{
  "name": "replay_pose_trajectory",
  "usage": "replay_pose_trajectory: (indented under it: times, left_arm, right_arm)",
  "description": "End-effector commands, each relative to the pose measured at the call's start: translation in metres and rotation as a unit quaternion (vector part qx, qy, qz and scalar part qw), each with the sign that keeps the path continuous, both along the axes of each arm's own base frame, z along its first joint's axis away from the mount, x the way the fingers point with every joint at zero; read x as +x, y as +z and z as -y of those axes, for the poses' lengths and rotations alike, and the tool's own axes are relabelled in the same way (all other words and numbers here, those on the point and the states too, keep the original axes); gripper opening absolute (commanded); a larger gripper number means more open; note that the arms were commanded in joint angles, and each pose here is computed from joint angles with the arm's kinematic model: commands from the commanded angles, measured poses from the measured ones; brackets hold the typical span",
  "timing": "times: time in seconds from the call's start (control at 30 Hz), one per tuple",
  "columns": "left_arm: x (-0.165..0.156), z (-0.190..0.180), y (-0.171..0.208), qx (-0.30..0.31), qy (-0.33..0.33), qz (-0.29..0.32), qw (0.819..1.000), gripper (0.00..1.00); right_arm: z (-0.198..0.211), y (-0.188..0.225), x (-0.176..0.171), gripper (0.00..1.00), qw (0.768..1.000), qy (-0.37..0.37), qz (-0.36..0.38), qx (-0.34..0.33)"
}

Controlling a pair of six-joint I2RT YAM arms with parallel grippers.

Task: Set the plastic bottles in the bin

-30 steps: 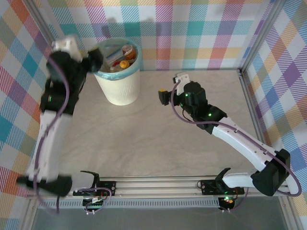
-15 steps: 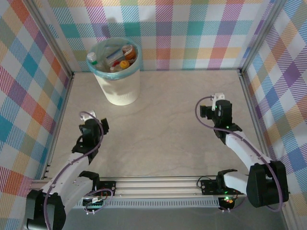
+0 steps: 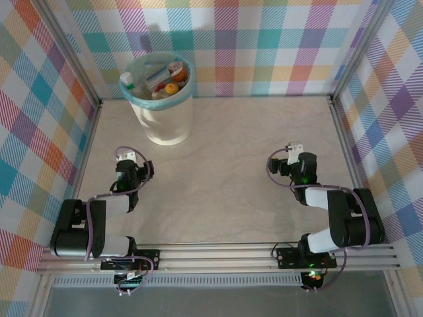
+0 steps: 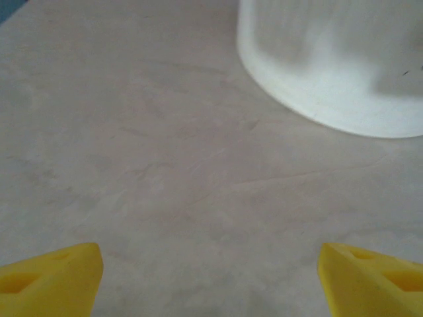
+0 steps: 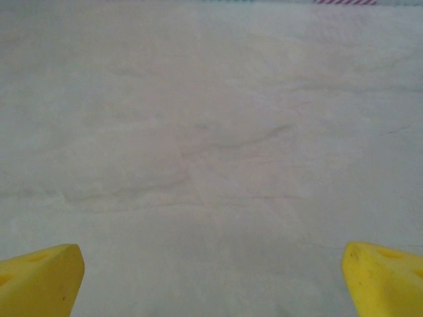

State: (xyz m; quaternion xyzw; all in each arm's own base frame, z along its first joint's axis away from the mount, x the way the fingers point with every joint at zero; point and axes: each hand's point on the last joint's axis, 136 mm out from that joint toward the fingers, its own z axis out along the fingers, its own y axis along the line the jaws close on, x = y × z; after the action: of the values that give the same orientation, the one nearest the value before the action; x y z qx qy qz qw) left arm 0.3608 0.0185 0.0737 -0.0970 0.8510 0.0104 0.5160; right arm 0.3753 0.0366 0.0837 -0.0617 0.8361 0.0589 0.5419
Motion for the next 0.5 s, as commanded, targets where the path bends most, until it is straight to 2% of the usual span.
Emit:
replay_pose_trajectory:
  times: [0.0, 0.07, 0.17, 0.23, 0.27, 0.47]
  left_arm:
    - [0.025, 0.019, 0.027, -0.036, -0.073, 0.074, 0.994, 0.85]
    - [0.026, 0.025, 0.022, -0.037, -0.09, 0.073, 0.993, 0.85]
    - [0.031, 0.026, 0.015, -0.025, -0.086, 0.059, 0.994, 0.86]
    - [0.04, 0.029, 0.006, -0.004, -0.075, 0.035, 0.997, 0.91]
    - [0.039, 0.031, 0.004, 0.013, -0.07, 0.023, 0.997, 0.99]
    - [0.039, 0.032, 0.006, 0.017, -0.068, 0.028, 0.997, 1.0]
  right_arm:
    - [0.006, 0.021, -0.002, 1.0, 0.994, 0.012, 0.092, 0.056]
    - [0.012, 0.021, -0.002, 1.0, 0.995, 0.005, 0.082, 0.061]
    - [0.029, 0.012, 0.019, 1.0, 0.996, -0.056, 0.027, 0.062]
    - [0.023, 0.01, 0.022, 1.0, 0.997, -0.054, 0.024, 0.04]
    - [0.023, 0.008, 0.021, 1.0, 0.998, -0.055, 0.019, 0.039]
    - [0.022, 0.008, 0.021, 0.99, 0.998, -0.054, 0.021, 0.039]
